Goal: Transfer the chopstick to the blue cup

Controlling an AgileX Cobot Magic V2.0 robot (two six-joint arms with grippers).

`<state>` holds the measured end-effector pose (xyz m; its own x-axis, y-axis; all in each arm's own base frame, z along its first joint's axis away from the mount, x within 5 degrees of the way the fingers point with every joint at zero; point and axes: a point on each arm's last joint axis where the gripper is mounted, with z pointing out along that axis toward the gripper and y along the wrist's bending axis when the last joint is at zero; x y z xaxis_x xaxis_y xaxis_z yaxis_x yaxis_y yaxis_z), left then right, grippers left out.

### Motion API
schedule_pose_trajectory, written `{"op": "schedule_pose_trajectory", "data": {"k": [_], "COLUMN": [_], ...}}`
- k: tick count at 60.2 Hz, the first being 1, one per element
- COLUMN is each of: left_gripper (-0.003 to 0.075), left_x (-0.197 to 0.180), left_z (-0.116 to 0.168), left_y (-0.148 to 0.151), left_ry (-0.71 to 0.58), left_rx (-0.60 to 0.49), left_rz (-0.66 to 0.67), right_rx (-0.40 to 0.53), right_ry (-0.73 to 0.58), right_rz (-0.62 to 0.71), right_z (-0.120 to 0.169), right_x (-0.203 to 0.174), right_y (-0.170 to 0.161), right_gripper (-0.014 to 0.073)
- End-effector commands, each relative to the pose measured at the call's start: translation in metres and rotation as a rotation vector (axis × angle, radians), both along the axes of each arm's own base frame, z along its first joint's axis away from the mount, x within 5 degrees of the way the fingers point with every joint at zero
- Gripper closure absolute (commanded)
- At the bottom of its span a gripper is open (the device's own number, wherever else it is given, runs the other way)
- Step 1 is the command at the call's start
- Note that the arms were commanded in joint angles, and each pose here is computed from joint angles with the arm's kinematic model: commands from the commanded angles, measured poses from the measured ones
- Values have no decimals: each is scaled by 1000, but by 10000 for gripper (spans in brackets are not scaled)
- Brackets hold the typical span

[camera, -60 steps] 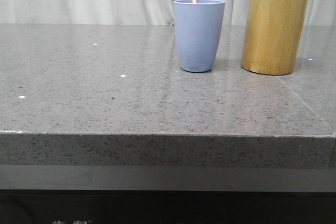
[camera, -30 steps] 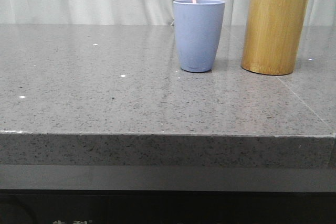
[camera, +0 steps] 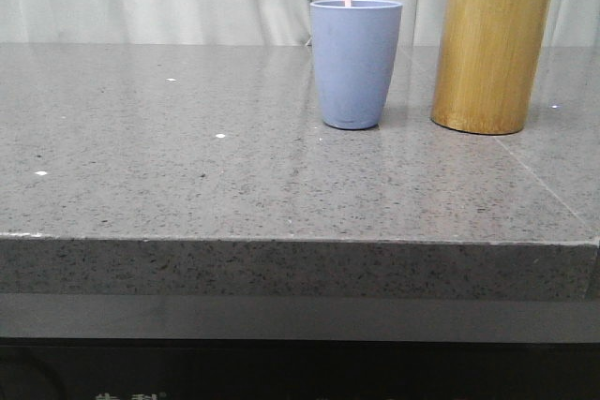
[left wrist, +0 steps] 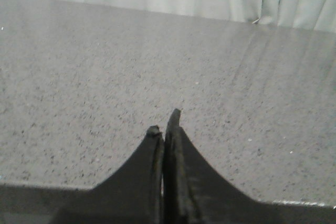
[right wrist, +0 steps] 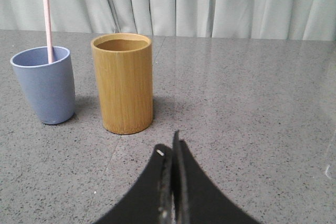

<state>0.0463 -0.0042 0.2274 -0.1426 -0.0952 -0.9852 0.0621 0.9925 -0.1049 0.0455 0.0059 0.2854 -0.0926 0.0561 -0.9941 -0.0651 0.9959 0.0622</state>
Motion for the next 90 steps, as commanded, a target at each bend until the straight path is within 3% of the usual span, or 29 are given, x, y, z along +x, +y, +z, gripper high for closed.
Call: {"op": "schedule_pose_trajectory", "data": {"k": [1, 18, 90], "left_gripper": [739, 739, 739], "left_x": [-1, 8, 8], "left_z": [5, -33, -29], "left_y": [1, 1, 1], "left_ry": [-105, -64, -88], "left_rx": [-26, -24, -25], "left_rz": [19, 30, 33], "right_rx": [8, 8, 8], "right_ry": [-97, -97, -97], "right_rz": [-15, -15, -15], "right_z": [15, 15, 14], "right_x": [0, 0, 0], "right_y": [-1, -1, -1], "right_gripper": [664, 664, 664]}}
